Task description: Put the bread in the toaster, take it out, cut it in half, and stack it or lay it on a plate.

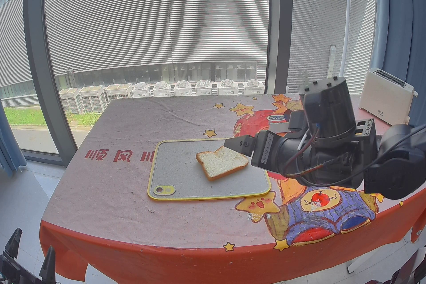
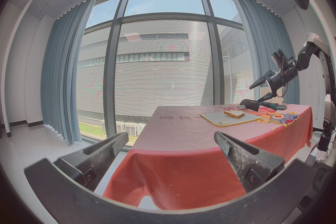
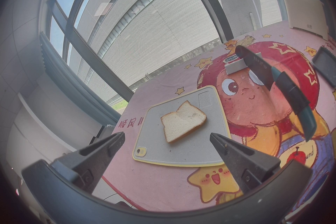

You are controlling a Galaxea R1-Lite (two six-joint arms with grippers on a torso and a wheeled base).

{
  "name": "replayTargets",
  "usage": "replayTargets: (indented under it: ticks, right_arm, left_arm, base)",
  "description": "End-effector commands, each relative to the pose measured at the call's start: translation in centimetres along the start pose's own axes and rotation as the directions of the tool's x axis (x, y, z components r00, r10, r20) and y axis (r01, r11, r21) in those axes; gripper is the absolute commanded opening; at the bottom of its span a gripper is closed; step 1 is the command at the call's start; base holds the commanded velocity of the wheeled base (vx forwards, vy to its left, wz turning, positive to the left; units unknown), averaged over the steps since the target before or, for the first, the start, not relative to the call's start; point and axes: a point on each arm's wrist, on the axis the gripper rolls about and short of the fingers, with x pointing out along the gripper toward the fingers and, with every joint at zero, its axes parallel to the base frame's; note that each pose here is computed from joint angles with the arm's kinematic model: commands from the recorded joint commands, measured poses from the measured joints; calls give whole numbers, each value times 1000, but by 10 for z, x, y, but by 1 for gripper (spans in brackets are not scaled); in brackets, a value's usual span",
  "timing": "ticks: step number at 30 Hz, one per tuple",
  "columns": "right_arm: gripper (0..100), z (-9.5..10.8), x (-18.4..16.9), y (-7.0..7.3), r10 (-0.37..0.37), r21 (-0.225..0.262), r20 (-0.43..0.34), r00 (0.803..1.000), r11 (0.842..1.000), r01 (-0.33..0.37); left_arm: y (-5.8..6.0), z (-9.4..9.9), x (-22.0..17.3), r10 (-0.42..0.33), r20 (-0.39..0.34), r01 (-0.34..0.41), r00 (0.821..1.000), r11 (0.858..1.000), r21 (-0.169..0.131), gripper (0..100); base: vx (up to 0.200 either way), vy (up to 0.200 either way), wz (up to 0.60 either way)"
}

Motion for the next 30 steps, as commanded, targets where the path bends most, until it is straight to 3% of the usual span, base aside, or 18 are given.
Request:
replayTargets:
  ticks: [1,11,14,15,19,20,27,28,29,30]
  right_arm:
    - [100,7,-26,3,44,0,37,998,999,-44]
    - [100,19,-74,6,151,5,101,983,988,-152]
    - [100,21,-81,2,153,-8,113,982,988,-153]
    - [100,21,-83,-3,144,-61,118,982,989,-138]
    - [100,24,-83,-16,110,-134,132,985,987,-92]
    - [100,26,-82,-19,111,-184,150,982,979,-82]
    - [100,37,-83,-27,128,-242,249,960,968,-67]
    - [100,35,-83,-32,130,-278,262,956,959,-54]
    - [100,35,-83,-32,130,-278,262,956,959,-54]
    - [100,31,-83,-34,129,-323,268,955,946,-37]
  left_arm:
    - [0,-5,0,0,-1,0,1000,1000,-1,100]
    - [0,-5,0,0,-1,0,1000,1000,-1,100]
    - [0,-5,0,0,-1,0,1000,1000,-1,100]
    - [0,-5,0,0,-1,0,1000,1000,-1,100]
    - [0,-5,0,0,-1,0,1000,1000,-1,100]
    - [0,-5,0,0,-1,0,1000,1000,-1,100]
    - [0,-5,0,0,-1,0,1000,1000,-1,100]
    - [0,-5,0,0,-1,0,1000,1000,-1,100]
    - [0,-5,0,0,-1,0,1000,1000,-1,100]
    - [0,-5,0,0,-1,0,1000,1000,-1,100]
  base:
    - [0,0,0]
    - [0,0,0]
    - [0,0,0]
    - [0,0,0]
    - [0,0,0]
    - [0,0,0]
    - [0,0,0]
    - [0,0,0]
    - [0,0,0]
    - [0,0,0]
